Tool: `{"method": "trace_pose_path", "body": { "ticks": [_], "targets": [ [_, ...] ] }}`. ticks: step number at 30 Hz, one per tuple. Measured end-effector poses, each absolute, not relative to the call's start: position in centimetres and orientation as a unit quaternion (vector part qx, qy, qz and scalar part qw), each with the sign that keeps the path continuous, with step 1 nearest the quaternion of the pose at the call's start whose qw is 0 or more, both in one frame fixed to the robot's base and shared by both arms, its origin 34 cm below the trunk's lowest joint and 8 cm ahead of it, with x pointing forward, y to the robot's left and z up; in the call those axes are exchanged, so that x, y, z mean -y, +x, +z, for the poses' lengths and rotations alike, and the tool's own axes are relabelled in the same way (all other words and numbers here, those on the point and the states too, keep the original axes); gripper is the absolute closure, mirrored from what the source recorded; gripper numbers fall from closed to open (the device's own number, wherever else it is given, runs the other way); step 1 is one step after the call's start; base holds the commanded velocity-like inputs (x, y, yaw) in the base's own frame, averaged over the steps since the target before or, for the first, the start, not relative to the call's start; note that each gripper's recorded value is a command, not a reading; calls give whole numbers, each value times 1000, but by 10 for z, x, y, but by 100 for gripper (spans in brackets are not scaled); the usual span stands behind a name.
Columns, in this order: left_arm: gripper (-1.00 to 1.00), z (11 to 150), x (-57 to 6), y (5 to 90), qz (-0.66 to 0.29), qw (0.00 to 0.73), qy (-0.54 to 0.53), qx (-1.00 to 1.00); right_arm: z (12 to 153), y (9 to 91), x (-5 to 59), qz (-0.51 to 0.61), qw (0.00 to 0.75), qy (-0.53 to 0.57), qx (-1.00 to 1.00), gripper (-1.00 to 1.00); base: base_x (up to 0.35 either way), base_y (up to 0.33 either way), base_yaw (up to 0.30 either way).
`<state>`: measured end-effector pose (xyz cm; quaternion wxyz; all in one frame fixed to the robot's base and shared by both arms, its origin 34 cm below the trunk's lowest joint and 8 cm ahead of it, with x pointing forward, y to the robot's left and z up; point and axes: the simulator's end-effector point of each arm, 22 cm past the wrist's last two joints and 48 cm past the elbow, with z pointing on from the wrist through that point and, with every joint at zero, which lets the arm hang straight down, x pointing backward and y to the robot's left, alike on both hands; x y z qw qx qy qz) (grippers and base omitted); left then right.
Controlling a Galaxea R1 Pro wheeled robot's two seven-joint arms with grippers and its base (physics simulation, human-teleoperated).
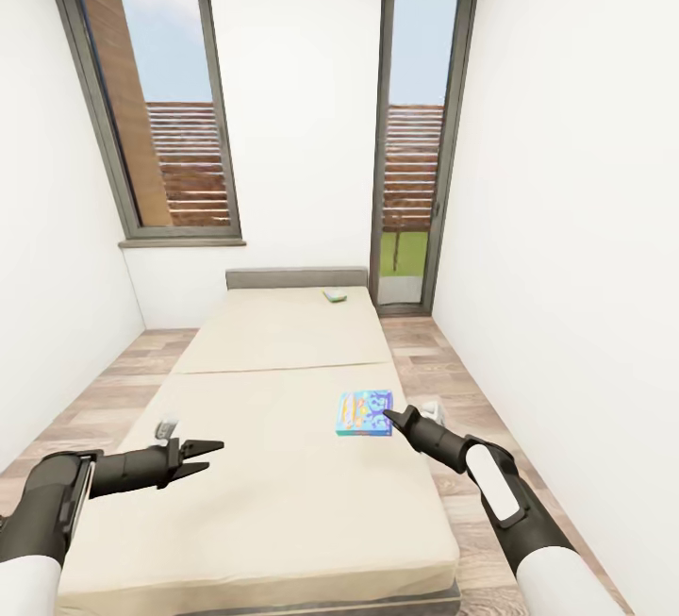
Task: Put all the toys in the child's room - the three board games (two on the bed and one on the table), the two jigsaw puzzles on the table, and the tennis ball on the table - inside the toy box on the table in the child's room.
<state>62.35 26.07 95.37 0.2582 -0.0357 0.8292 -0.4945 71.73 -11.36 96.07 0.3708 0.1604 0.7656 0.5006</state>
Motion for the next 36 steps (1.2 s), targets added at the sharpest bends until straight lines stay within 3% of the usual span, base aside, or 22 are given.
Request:
{"method": "trace_pose_path", "body": {
  "ticks": [36],
  "targets": [
    [-100,993,-259,614,-497,257,-35,-828,1000,709,114,501,375,162,-763,100,0,0,0]
  ]
}}
